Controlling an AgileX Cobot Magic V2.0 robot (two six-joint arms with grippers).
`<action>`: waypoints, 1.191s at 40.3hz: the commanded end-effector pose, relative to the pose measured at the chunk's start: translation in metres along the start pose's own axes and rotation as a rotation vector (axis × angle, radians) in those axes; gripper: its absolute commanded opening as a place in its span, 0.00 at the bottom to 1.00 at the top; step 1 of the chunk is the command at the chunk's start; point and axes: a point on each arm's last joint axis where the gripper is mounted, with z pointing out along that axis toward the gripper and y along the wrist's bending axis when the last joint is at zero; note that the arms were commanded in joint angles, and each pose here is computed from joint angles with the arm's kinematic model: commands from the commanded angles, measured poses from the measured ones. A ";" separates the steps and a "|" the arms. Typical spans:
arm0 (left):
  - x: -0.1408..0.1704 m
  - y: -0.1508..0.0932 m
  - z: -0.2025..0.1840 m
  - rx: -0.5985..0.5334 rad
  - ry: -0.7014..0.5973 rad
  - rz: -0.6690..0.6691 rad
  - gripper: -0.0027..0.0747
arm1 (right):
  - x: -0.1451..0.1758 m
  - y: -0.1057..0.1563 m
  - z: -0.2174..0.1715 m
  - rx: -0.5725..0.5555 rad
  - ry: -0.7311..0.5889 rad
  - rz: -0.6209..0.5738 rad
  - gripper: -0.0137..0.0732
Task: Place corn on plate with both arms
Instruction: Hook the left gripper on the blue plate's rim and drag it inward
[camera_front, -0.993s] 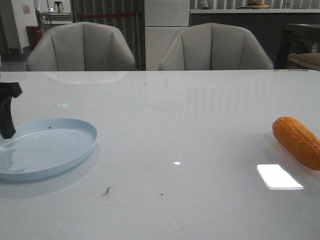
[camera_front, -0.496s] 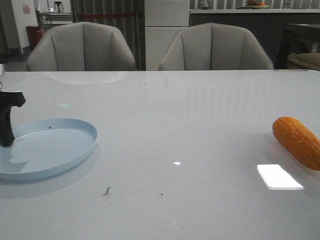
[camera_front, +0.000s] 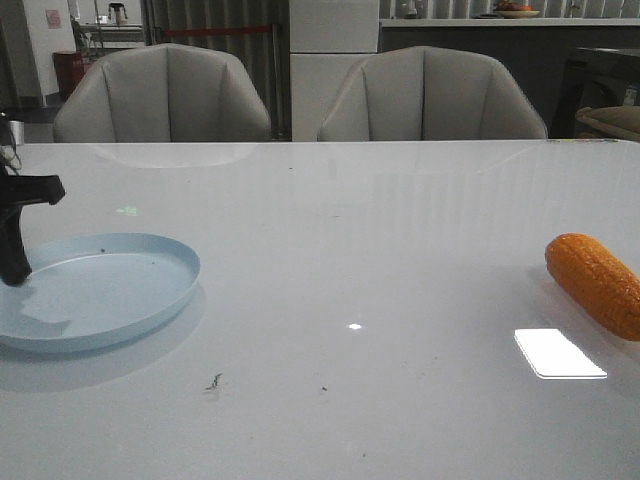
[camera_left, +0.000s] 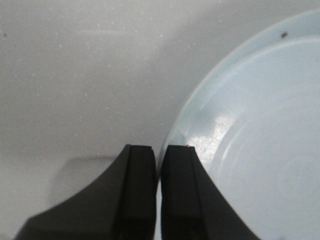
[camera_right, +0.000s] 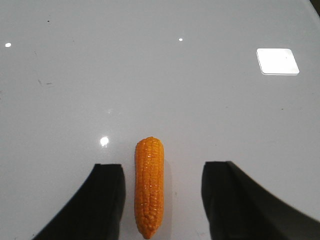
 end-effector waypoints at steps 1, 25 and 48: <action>-0.016 -0.013 -0.043 0.023 -0.100 0.027 0.15 | -0.016 0.001 -0.006 -0.005 -0.109 0.003 0.68; -0.044 -0.109 -0.117 0.410 -0.223 0.091 0.15 | -0.016 0.001 -0.006 -0.005 -0.106 0.003 0.68; -0.021 -0.187 -0.016 0.391 0.051 0.231 0.15 | -0.011 0.000 -0.006 0.000 -0.054 0.003 0.68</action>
